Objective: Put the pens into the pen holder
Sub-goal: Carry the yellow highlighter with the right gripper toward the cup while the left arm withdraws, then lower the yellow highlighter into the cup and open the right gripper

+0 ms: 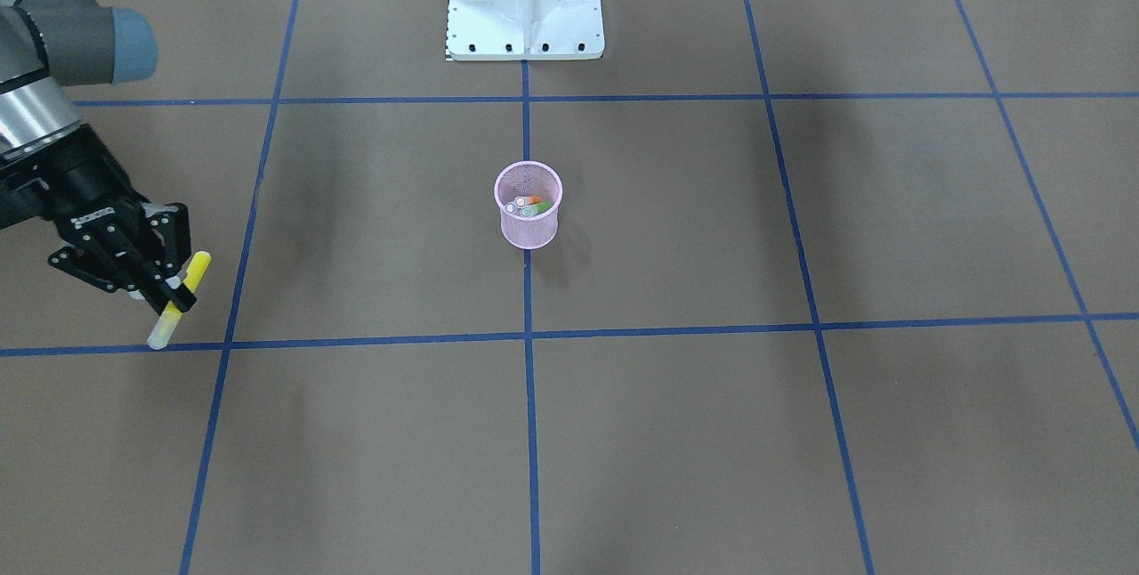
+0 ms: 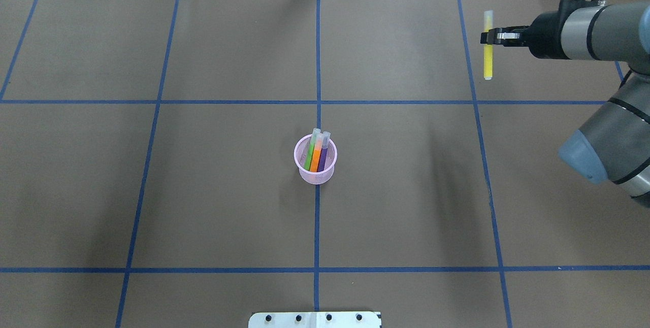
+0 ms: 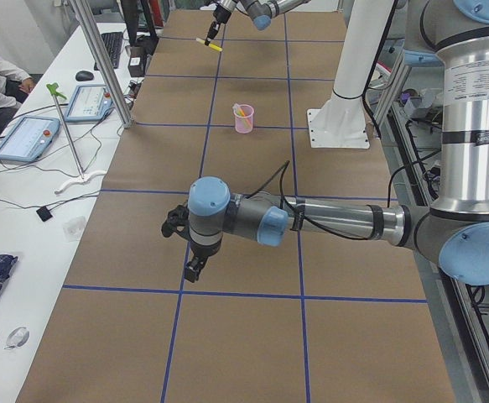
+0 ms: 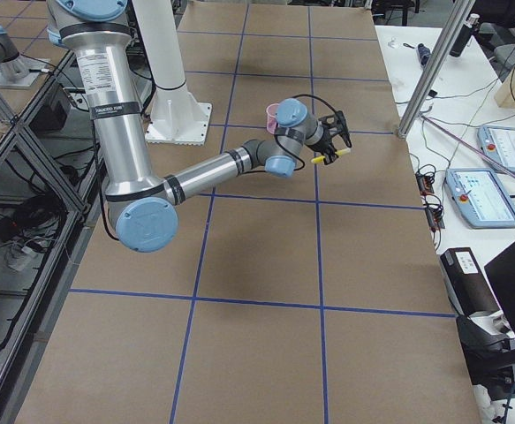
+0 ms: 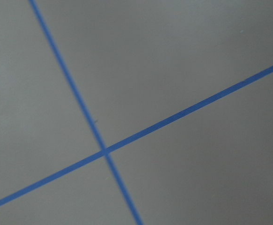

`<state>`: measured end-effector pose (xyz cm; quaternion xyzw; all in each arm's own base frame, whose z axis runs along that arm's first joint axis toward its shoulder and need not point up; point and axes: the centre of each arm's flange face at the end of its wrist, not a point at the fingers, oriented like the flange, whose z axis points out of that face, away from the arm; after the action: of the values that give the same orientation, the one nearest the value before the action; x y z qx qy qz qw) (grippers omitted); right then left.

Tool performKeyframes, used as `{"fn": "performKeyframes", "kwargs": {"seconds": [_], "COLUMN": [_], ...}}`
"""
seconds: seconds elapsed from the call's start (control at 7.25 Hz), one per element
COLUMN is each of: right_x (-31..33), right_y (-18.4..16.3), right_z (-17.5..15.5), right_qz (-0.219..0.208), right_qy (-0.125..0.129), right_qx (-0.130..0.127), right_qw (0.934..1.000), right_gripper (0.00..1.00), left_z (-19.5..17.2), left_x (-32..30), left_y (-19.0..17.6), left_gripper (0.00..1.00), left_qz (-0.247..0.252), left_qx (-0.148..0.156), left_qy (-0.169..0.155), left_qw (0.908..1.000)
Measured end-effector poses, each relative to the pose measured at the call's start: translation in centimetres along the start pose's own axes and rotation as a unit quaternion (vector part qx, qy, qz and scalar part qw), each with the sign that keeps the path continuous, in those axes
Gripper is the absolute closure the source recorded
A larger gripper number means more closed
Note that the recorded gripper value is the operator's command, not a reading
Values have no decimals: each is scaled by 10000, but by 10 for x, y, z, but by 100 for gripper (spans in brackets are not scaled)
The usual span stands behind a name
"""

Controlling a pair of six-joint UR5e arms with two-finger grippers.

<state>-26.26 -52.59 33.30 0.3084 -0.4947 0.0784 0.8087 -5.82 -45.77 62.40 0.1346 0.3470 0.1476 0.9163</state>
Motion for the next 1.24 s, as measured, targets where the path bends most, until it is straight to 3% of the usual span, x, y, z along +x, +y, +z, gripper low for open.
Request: {"fn": "performKeyframes", "kwargs": {"seconds": [0.28,0.41,0.69,1.24], "right_x": [-78,-111,-177,-267], "right_y": [22,39,90,179], "right_z": [18,25,37,41], "right_qz": [-48,-114,-138,255], "right_qy": [-45,-53,80,352], "right_qx": [434,682,1165,1833], "right_qw": [9990,9976,9931,9821], "right_gripper": [100,100,100,100], "left_z": [13,14,14,14], "left_x": [-15,-16,-17,-13], "left_y": [57,67,73,86], "left_gripper": [0,0,0,0], "left_qz": [-331,-383,-432,-439], "left_qx": [-246,-273,-293,-303], "left_qy": [-9,0,10,36], "left_qw": [9992,9989,9986,9986]}}
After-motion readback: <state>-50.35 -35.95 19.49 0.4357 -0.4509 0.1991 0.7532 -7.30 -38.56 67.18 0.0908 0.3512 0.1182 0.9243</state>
